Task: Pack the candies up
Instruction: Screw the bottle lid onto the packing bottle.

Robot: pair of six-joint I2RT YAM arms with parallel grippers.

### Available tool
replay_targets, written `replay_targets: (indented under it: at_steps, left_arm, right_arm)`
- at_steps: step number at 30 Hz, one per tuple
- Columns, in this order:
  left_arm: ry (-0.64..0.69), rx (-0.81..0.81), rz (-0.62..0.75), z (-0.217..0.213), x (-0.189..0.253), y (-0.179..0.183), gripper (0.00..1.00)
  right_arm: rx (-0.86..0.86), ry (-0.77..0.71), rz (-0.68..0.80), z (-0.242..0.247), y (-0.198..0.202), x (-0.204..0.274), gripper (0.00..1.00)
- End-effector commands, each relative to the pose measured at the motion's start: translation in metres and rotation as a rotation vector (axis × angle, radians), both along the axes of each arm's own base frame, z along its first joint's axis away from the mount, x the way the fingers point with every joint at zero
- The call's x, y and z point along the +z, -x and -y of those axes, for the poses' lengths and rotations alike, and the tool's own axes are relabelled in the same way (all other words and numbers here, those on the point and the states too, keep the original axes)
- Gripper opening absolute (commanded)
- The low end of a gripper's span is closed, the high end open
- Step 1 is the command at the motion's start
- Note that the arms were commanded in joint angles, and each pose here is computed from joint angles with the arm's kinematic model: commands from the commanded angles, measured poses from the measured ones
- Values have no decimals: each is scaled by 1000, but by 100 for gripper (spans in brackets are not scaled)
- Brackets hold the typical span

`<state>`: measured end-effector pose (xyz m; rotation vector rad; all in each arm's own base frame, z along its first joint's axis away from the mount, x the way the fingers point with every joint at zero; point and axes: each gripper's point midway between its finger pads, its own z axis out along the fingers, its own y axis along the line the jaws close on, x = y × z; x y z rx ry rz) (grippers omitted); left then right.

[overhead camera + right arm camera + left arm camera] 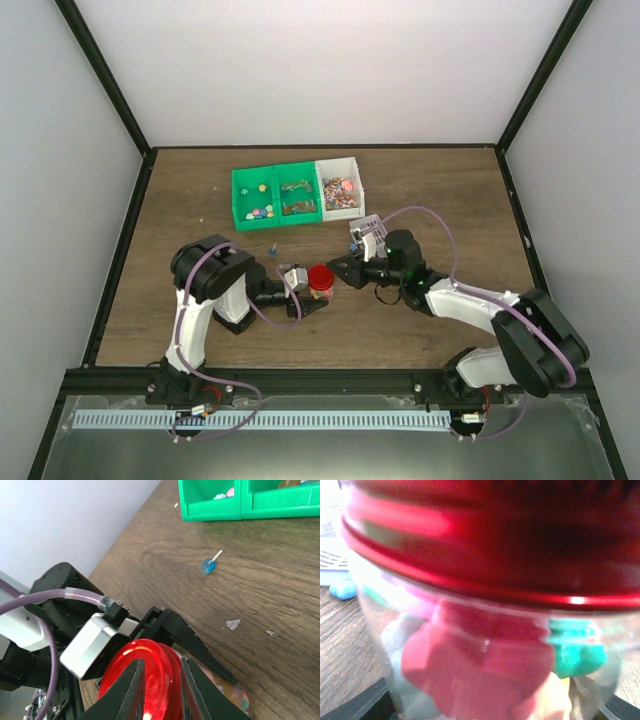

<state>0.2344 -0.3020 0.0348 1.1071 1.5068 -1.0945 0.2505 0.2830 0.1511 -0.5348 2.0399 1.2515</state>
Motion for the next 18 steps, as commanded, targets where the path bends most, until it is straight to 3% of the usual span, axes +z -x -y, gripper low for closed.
replay_targets:
  at_steps: [1,18]
  left_arm:
    - [14,99,51,-16,-9,-6,45]
    - [6,135,45,-17,-14,-15,45]
  right_arm:
    - [33,21,7,-10,-11,0,21]
    - [109,-4,-78,-18,0,-31,1]
